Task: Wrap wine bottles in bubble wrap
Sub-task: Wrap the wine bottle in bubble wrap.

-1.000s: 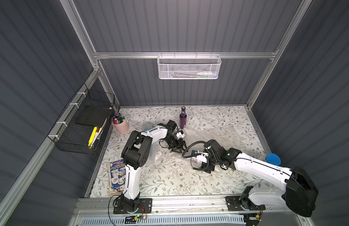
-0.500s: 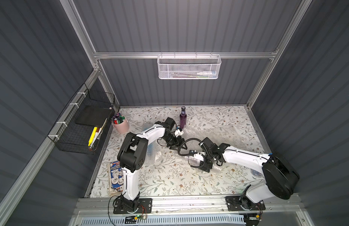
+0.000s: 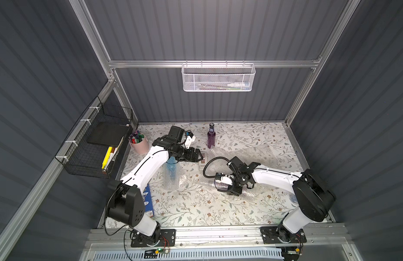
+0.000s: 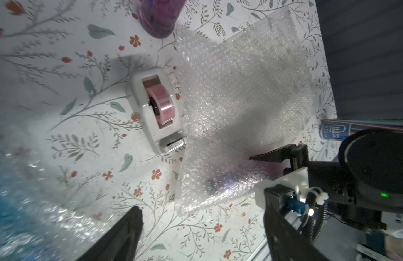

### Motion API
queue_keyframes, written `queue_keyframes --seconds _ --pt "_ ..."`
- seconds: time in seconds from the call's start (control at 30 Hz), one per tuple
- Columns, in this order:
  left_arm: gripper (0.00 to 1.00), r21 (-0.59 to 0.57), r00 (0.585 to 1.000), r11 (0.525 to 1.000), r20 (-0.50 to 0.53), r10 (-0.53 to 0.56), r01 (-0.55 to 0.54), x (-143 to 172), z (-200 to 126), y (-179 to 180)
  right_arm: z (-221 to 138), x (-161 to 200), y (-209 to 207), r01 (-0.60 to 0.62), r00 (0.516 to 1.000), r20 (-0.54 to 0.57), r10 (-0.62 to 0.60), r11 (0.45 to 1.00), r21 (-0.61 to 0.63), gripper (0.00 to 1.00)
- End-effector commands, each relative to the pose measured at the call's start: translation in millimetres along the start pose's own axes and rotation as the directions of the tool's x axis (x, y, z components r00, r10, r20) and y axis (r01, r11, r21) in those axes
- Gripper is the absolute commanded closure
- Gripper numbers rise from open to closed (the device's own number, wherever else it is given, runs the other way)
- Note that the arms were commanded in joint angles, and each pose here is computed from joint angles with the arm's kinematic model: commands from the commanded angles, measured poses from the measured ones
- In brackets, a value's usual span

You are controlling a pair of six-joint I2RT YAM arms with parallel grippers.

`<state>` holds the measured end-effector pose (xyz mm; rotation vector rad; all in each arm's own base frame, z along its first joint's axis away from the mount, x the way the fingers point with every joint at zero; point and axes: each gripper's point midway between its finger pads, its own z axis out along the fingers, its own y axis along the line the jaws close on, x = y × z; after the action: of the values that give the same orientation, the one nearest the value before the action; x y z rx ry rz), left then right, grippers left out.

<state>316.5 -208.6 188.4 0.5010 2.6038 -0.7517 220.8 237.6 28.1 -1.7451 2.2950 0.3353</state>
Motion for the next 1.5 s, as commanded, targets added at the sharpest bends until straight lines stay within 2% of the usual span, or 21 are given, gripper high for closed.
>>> queue_keyframes --seconds 0.0,0.1,0.17,0.23,0.3,0.4,0.43,0.53,0.6,0.7,0.77,0.87,1.0,1.1,1.17,1.23,1.43,1.47 --pt "0.14 -0.106 0.991 0.985 0.011 0.136 -0.134 15.0 -8.2 14.1 0.2 0.7 22.6 -0.017 1.0 -0.001 0.017 0.987 -0.158 0.39" --pt "0.16 -0.092 0.955 0.956 0.076 0.287 -0.28 24.1 -17.6 1.7 -0.5 2.1 26.9 -0.059 0.998 -0.014 0.057 0.973 -0.224 0.4" --pt "0.17 -0.082 0.889 0.899 0.133 0.438 -0.431 32.3 -21.3 -13.2 -3.7 -0.2 27.8 -0.094 0.996 -0.023 0.091 0.959 -0.268 0.4" --pt "0.16 -0.094 0.782 0.803 0.185 0.595 -0.589 41.0 -26.1 -30.0 -5.2 -0.2 29.1 -0.13 0.991 -0.031 0.127 0.941 -0.313 0.41" --pt "0.16 -0.089 0.685 0.714 0.224 0.693 -0.694 50.9 -26.9 -41.9 -5.9 0.7 29.5 -0.164 0.986 -0.038 0.161 0.921 -0.353 0.41" --pt "0.1 -0.051 0.513 0.543 0.263 0.817 -0.838 71.2 -15.8 -62.9 -7.8 0.0 27.2 -0.201 0.979 -0.042 0.202 0.889 -0.411 0.43" --pt "0.06 -0.043 0.443 0.469 0.262 0.858 -0.882 77.7 -8.6 -72.1 -7.5 0.0 25.0 -0.212 0.976 -0.046 0.214 0.88 -0.425 0.43" --pt "0.03 -0.025 0.285 0.294 0.191 0.939 -0.955 91.7 20.1 -85.0 -6.8 -1.5 21.1 -0.227 0.972 -0.05 0.23 0.859 -0.459 0.42" --pt "0.02 -0.012 0.211 0.216 0.163 0.964 -0.976 96.2 40.4 -90.2 -6.3 -2.1 19.8 -0.232 0.971 -0.058 0.232 0.851 -0.471 0.41" --pt "0.01 -0.014 0.073 0.075 0.124 0.99 -0.997 103.2 73.5 -96.4 -3.7 -1.7 18.5 -0.231 0.972 -0.068 0.226 0.847 -0.478 0.41" --pt "0.01 -0.006 0.012 0.013 0.103 0.995 -1.0 105.6 91.7 -99.2 -2.9 -1.2 18.5 -0.232 0.972 -0.071 0.226 0.845 -0.482 0.41" --pt "0.02 0.009 -0.046 -0.046 0.077 0.996 -0.999 106.8 114.2 -98.2 -2.2 -0.9 17.3 -0.232 0.972 -0.072 0.225 0.847 -0.479 0.41" --pt "0.06 0.03 -0.093 -0.094 0.04 0.995 -0.995 106.2 139.4 -89.8 -2.2 -1.3 17.6 -0.225 0.973 -0.067 0.22 0.848 -0.48 0.39" --pt "0.11 -0.004 -0.096 -0.096 -0.008 0.995 -0.995 93.2 155.5 -83.2 -2.8 -2.0 18.3 -0.221 0.974 -0.066 0.217 0.845 -0.488 0.39" --pt "0.13 -0.041 -0.083 -0.083 -0.005 0.997 -0.996 82.0 161.1 -86.3 -2.5 -1.8 18.6 -0.223 0.973 -0.069 0.218 0.842 -0.491 0.39" --pt "0.15 -0.031 -0.073 -0.072 0.016 0.997 -0.997 81.7 165.6 -90.7 -3.1 -2.4 18.9 -0.222 0.974 -0.067 0.217 0.843 -0.491 0.38" --pt "0.37 0.023 -0.046 -0.046 0.008 0.999 -0.999 84.0 177.5 -91.1 -2.5 -2.3 18.8 -0.221 0.974 -0.068 0.216 0.844 -0.489 0.37" --pt "0.38 0.025 -0.039 -0.04 0.012 0.999 -0.999 83.8 177.9 -92.0 -2.6 -2.3 19.0 -0.22 0.974 -0.067 0.215 0.844 -0.489 0.37"
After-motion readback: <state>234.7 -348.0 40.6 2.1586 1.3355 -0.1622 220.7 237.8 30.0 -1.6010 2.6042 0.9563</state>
